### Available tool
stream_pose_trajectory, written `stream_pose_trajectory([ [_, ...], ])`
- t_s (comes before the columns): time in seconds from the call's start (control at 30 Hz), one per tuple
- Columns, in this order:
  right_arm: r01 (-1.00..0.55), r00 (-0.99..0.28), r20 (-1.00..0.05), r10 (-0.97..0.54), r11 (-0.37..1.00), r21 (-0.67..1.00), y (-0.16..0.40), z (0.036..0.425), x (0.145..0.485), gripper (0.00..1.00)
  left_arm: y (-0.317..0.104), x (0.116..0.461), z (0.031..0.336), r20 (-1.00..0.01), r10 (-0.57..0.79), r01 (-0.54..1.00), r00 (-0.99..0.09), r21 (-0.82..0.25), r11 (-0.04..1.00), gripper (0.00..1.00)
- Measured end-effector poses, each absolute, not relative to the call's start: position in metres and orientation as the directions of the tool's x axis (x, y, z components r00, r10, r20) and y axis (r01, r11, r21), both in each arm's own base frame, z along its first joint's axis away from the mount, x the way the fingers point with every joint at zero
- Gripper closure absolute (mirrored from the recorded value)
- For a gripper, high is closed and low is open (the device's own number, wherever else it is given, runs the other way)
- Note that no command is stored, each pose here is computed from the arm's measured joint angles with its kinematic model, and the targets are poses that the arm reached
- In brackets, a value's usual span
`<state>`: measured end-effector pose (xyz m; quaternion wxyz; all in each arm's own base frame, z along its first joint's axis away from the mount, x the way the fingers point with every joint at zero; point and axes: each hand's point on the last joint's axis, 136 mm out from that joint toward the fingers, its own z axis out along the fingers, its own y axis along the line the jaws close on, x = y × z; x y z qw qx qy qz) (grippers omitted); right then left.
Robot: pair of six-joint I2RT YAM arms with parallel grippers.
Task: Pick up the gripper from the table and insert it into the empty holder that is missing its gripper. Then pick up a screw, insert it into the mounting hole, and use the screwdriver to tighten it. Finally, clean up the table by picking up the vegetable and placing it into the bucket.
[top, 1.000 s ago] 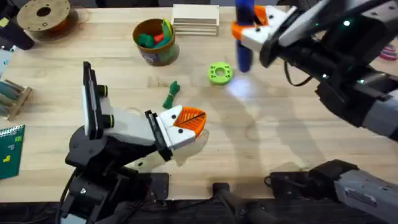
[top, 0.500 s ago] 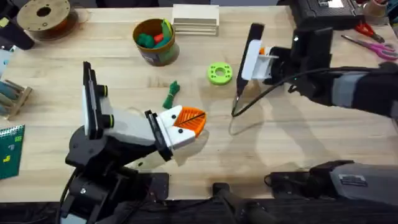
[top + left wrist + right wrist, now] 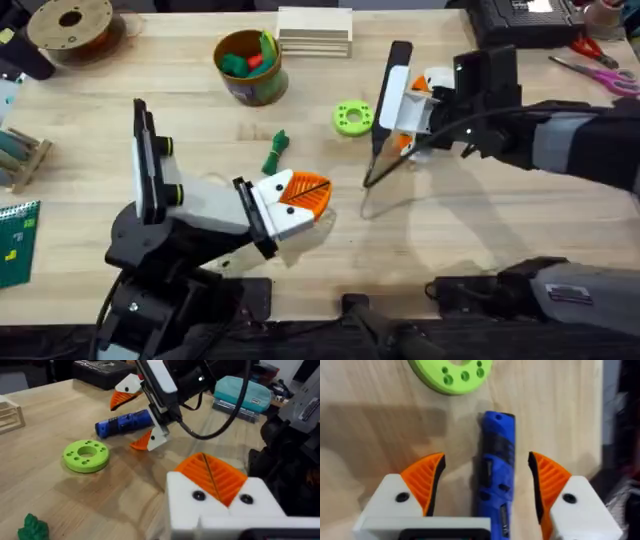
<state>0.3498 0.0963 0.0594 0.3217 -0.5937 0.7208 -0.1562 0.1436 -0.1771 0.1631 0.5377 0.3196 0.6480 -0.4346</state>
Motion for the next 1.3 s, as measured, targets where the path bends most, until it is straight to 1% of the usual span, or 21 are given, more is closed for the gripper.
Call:
stream_pose_trajectory([
  [0.1,-0.757,-0.155,-0.338,-0.929,0.331,-0.563,0.102,0.063,0.340,0.066,-0.177,0.144,0.163,-0.975,-0.053,0.882,-0.217,-0.219,0.418,0.990],
  [0.17,-0.741,-0.195,-0.388,-0.901,0.395,-0.544,0.106,0.073,0.336,0.066,-0.177,0.144,0.163,-0.975,-0.053,0.882,-0.217,-0.219,0.418,0.989],
  [0.2,-0.726,-0.216,-0.421,-0.881,0.433,-0.534,0.108,0.081,0.334,0.066,-0.177,0.144,0.163,-0.976,-0.051,0.883,-0.214,-0.215,0.418,0.946],
  [0.23,-0.710,-0.236,-0.455,-0.859,0.472,-0.523,0.110,0.088,0.332,0.066,-0.177,0.144,0.163,-0.976,-0.051,0.882,-0.212,-0.214,0.419,0.821],
  [0.33,-0.657,-0.282,-0.563,-0.777,0.584,-0.476,0.118,0.113,0.325,0.066,-0.177,0.144,0.163,-0.976,-0.051,0.882,-0.211,-0.212,0.420,0.343],
  [0.4,-0.633,-0.297,-0.634,-0.715,0.644,-0.430,0.126,0.129,0.319,0.066,-0.177,0.144,0.163,-0.976,-0.052,0.882,-0.213,-0.215,0.420,0.066],
  [0.43,-0.626,-0.296,-0.668,-0.683,0.667,-0.404,0.131,0.138,0.316,0.066,-0.177,0.144,0.163,-0.976,-0.052,0.882,-0.213,-0.214,0.420,0.028],
  [0.57,-0.619,-0.281,-0.782,-0.556,0.728,-0.296,0.150,0.168,0.303,0.065,-0.177,0.144,0.163,-0.976,-0.051,0.882,-0.211,-0.213,0.421,0.015],
  [0.7,-0.614,-0.279,-0.845,-0.456,0.761,-0.208,0.157,0.188,0.294,0.066,-0.177,0.145,0.170,-0.981,-0.066,0.884,-0.184,-0.194,0.424,0.015],
  [0.73,-0.610,-0.282,-0.855,-0.436,0.769,-0.192,0.157,0.192,0.293,0.066,-0.176,0.147,0.171,-0.979,-0.071,0.879,-0.190,-0.202,0.432,0.015],
  [0.8,-0.603,-0.281,-0.874,-0.397,0.781,-0.161,0.158,0.200,0.289,0.066,-0.172,0.150,0.167,-0.966,-0.073,0.849,-0.246,-0.252,0.465,0.015],
  [0.9,-0.600,-0.269,-0.896,-0.352,0.789,-0.129,0.159,0.212,0.285,0.066,-0.161,0.155,0.167,-0.935,-0.069,0.766,-0.348,-0.327,0.553,0.015],
  [0.93,-0.598,-0.255,-0.912,-0.322,0.794,-0.113,0.159,0.222,0.281,0.066,-0.142,0.155,0.184,-0.913,-0.064,0.667,-0.403,-0.341,0.663,0.014],
  [1.03,-0.594,-0.251,-0.923,-0.293,0.799,-0.092,0.159,0.229,0.278,0.066,-0.120,0.152,0.206,-0.893,-0.044,0.559,-0.448,-0.318,0.766,0.014],
  [1.13,-0.583,-0.266,-0.931,-0.251,0.811,-0.052,0.158,0.233,0.276,0.066,-0.094,0.154,0.214,-0.842,-0.015,0.415,-0.540,-0.281,0.865,0.014],
  [1.23,-0.569,-0.292,-0.933,-0.213,0.822,-0.009,0.157,0.234,0.275,0.066,-0.083,0.173,0.222,-0.820,-0.002,0.335,-0.573,-0.236,0.912,0.014],
  [1.3,-0.563,-0.315,-0.928,-0.200,0.826,0.013,0.157,0.231,0.274,0.066,-0.082,0.186,0.221,-0.795,0.009,0.303,-0.606,-0.221,0.927,0.014],
])
